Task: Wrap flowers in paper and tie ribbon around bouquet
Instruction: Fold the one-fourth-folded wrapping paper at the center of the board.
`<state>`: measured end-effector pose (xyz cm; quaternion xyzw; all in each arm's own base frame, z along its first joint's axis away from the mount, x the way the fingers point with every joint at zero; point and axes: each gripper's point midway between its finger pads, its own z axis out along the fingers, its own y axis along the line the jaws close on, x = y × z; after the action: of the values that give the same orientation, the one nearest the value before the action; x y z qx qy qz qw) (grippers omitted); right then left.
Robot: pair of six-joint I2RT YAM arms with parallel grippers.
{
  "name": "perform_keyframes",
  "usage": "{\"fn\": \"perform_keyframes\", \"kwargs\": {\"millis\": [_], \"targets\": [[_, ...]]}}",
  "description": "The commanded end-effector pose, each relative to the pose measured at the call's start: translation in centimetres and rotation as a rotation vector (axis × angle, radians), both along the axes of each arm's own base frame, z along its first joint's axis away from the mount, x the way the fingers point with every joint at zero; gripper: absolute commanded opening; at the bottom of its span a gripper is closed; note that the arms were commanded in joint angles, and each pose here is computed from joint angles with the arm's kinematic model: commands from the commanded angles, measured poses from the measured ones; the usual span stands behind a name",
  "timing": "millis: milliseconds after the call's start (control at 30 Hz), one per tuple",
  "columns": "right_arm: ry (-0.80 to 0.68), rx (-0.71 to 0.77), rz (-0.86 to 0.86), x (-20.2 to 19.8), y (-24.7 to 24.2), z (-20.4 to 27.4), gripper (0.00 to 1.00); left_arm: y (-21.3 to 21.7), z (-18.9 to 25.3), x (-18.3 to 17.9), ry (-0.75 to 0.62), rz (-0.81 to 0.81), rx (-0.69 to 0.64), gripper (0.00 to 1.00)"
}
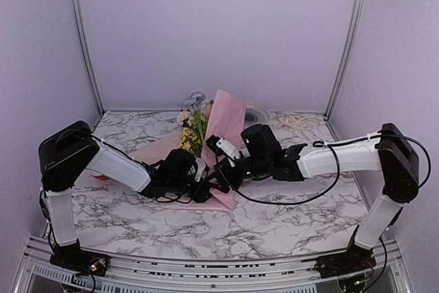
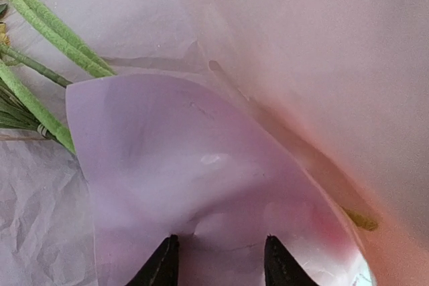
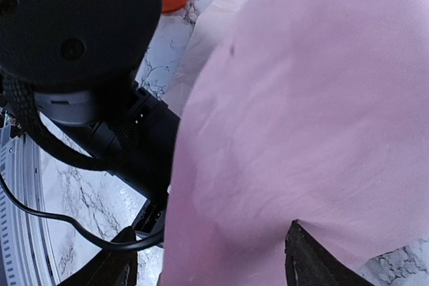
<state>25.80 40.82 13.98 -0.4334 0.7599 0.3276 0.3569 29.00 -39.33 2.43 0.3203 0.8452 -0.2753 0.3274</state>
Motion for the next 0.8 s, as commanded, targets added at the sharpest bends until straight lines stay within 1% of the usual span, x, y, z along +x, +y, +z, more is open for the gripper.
{"fn": "perform_keyframes", "kwargs": {"millis": [0,100,167,267,300,433,533,767], "targets": [[0.014,0.045,0.048,-0.7,1.6,0.2,0.71,0.9,0.4,0.2,-0.005,0.017,-0.025,0.45],[0.029,0.039,0.030,-1.0,1.0,0.3,0.70,1.4,-0.5,0.9,0.016,0.047,-0.011,0.45],[0.018,0.033,-0.004,-1.2,-0.3,0.5,0.72,1.5,-1.2,0.9,0.046,0.053,-0.013,0.44],[0.005,0.017,-0.061,-1.9,-2.8,0.3,0.75,1.4,-1.3,1.0,0.053,0.051,-0.010,0.44],[-0.003,0.030,-0.079,-2.1,-3.5,0.7,0.75,1.4,-1.3,1.0,0.054,0.051,-0.007,0.44],[0.006,0.067,-0.119,-3.3,-5.5,-0.7,0.77,1.3,-1.5,0.9,0.060,0.044,-0.003,0.44],[0.007,0.089,-0.139,-3.3,-5.7,-1.8,0.76,1.1,-1.5,1.0,0.065,0.041,-0.001,0.44],[-0.072,0.120,-0.238,-2.5,-6.0,-3.1,0.71,1.2,-1.6,1.0,0.069,0.046,0.008,0.44]]}}
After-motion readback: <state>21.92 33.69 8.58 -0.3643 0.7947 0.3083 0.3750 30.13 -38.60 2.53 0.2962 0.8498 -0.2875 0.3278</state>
